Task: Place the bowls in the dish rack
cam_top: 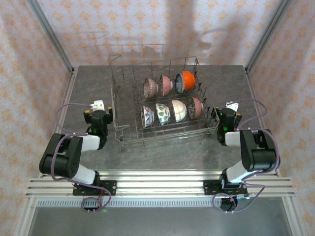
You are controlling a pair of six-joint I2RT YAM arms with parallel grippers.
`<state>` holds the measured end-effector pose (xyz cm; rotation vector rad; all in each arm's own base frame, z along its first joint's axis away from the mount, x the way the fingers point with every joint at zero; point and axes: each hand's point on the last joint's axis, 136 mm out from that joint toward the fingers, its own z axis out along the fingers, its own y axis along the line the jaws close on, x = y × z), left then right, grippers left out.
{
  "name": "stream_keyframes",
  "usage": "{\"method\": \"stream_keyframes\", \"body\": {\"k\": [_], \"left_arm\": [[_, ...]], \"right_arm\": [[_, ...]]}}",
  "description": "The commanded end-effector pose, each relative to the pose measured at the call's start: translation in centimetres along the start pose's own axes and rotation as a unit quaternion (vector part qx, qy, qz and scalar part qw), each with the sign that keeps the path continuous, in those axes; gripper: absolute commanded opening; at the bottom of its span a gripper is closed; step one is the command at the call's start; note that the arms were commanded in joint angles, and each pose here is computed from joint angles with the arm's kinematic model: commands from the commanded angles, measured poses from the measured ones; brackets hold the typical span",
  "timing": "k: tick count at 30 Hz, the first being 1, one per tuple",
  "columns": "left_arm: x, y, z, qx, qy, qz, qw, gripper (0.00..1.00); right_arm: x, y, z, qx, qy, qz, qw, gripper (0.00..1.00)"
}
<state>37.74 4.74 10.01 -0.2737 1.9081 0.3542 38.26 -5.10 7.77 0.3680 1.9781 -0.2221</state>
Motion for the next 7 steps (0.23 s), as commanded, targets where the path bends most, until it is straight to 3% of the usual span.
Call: {"method": "stream_keyframes", "body": {"k": [1,7], "left_arm": [[-0.55,0.34,0.42,-0.007,-0.021,-0.019,1.000,0.99],[-0.51,0.56,0.44,-0.012,-0.026,-0.023,0.999,0.99]], "right_arm": [[-0.98,2.45,-0.14,-0.051,-0.014,0.000,0.999,0.99],[-1.06,2.44,-0.28,-0.055,-0.016,0.003,0.998,0.99]]}}
